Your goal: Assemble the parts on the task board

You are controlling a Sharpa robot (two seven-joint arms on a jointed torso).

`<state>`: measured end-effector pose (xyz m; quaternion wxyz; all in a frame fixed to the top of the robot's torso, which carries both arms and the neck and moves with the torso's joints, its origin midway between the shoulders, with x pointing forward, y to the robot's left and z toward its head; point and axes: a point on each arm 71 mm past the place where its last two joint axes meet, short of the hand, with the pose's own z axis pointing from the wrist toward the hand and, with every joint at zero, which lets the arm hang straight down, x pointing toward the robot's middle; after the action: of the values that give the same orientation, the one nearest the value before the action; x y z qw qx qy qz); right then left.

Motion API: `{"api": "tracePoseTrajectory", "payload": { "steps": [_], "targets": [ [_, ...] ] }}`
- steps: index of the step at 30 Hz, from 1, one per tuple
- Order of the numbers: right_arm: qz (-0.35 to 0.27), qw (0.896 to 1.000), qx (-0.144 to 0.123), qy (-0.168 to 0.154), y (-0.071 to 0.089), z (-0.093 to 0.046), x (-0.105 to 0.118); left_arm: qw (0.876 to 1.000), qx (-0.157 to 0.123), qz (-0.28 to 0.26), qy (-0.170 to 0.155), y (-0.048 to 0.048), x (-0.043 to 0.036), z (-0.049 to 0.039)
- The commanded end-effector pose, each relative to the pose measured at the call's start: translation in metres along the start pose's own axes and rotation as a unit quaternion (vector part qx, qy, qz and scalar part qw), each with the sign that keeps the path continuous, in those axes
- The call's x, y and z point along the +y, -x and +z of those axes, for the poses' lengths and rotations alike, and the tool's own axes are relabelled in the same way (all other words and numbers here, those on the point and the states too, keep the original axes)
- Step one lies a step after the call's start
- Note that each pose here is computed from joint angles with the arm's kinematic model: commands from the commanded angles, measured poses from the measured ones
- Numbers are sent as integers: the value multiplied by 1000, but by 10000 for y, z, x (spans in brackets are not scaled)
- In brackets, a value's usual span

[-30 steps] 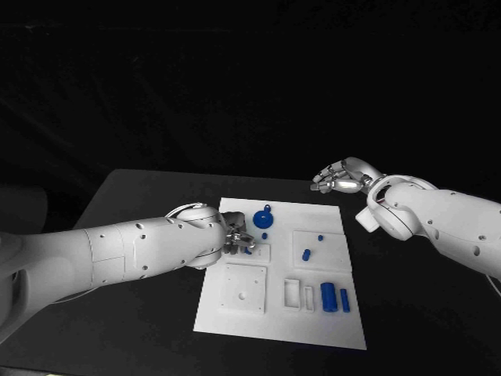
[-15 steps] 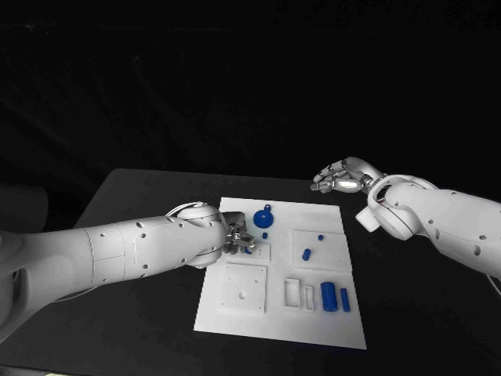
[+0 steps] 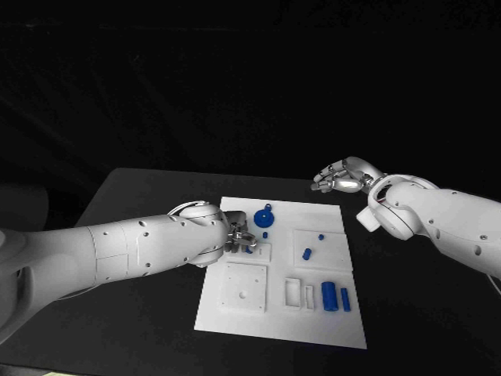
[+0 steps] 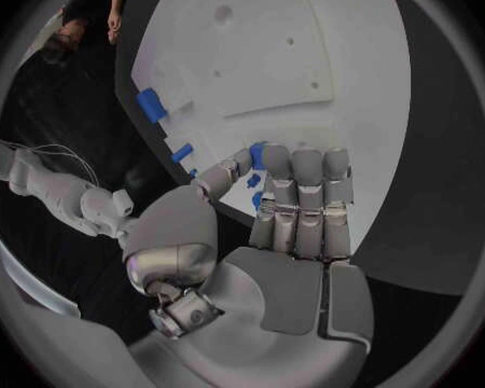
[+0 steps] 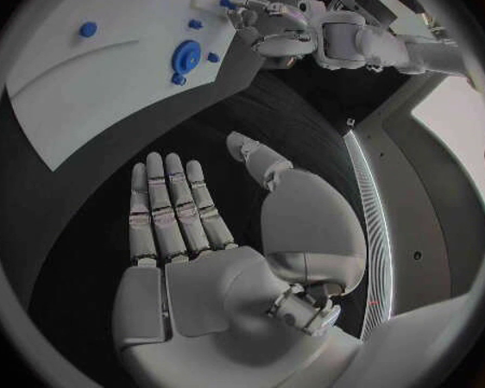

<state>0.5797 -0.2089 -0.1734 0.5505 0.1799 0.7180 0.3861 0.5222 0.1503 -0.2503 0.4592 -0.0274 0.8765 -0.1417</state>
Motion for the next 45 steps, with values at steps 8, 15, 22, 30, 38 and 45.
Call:
{"api": "tracePoseTrajectory", "payload": {
  "steps": [8,15,22,30,38,45],
  "targets": [
    [1,1000,7,5,-18,-1,18,999,33,15,-6,-88,-70,6],
    [1,1000,6,4,-15,-1,16,999,34,14,-7,-93,-79,3],
    [1,1000,6,4,-14,-3,15,999,36,12,-9,-99,-89,1],
    [1,1000,7,4,-15,-3,15,999,30,8,-8,-85,-76,7],
    [1,1000,7,4,-16,-5,15,1000,29,8,-7,-81,-77,11],
    [1,1000,7,4,-14,-6,13,1000,24,6,-2,-66,-55,18]
  ]
}}
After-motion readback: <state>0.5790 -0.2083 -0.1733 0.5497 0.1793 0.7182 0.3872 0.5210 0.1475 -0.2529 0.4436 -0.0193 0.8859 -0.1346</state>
